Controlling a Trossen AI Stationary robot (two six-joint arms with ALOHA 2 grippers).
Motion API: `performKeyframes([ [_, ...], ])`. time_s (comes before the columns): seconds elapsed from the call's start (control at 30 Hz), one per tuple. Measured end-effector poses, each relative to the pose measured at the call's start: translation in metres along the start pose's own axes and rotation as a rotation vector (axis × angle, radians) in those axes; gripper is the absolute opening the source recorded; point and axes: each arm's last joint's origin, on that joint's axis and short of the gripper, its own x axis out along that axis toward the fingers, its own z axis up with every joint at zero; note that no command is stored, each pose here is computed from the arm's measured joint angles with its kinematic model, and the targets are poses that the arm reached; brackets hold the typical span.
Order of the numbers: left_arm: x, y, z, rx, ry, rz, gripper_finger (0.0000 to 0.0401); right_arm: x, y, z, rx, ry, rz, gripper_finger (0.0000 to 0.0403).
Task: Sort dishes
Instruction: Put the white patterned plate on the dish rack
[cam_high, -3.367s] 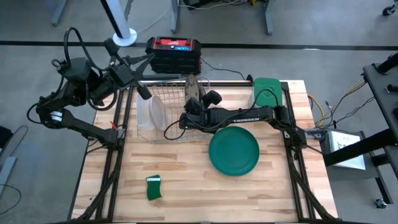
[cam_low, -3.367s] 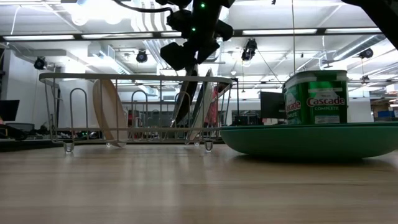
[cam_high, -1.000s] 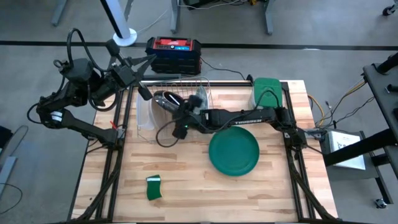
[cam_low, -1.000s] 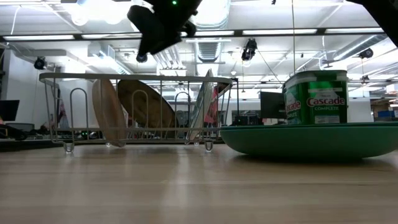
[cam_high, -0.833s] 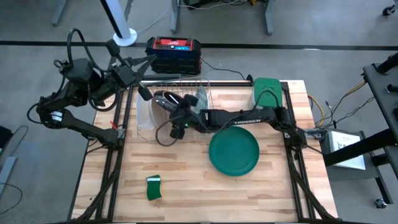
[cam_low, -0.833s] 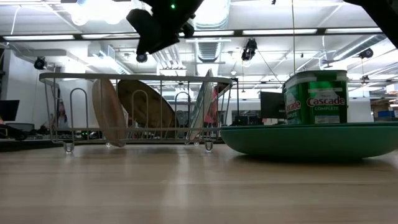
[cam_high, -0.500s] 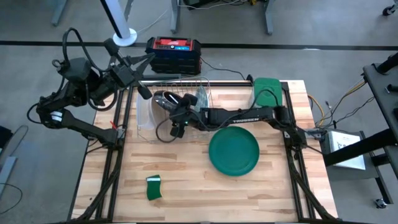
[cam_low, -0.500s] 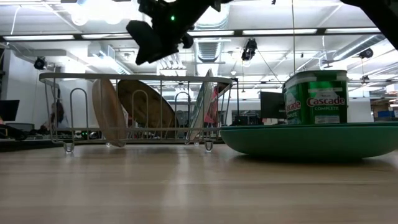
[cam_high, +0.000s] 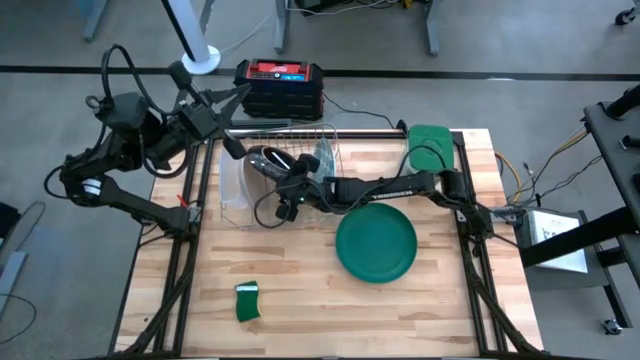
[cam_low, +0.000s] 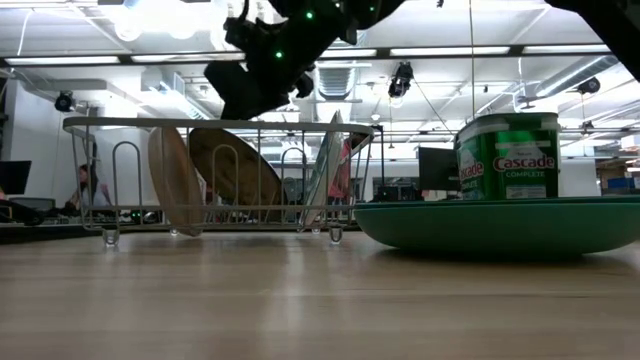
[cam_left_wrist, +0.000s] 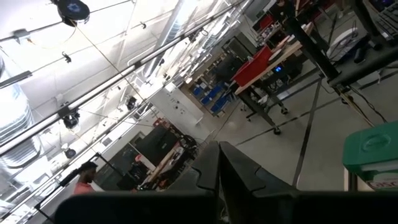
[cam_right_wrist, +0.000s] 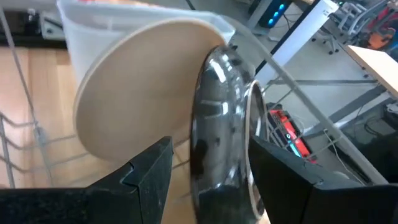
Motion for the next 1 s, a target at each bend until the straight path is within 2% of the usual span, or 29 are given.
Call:
performKeyframes([
  [0.33,0.011,-0.010,0.002,0.015,0.004,-0.005,0.0000,0.009,-0.008,-0.010,0.001,0.020,-0.006,0.0202],
  [0.47,0.016,-0.015,0.002,0.033,0.006,-0.007,0.0000,0.024,-0.003,-0.020,-0.013,0.029,-0.010,0.0202],
  [0.63,0.019,-0.016,0.002,0.034,0.010,-0.001,0.0000,0.041,0.003,-0.033,-0.032,0.037,-0.089,0.0202],
  [0.77,0.019,-0.015,0.001,0.039,0.015,0.004,0.0000,0.042,0.003,-0.035,-0.049,0.051,-0.166,0.0200],
  [0.87,0.020,-0.014,0.000,0.040,0.018,0.007,0.0000,0.041,0.002,-0.033,-0.040,0.044,-0.178,0.0185],
  [1.0,0.020,-0.014,0.000,0.040,0.019,0.007,0.0000,0.040,0.000,-0.027,-0.036,0.034,-0.193,0.0139],
])
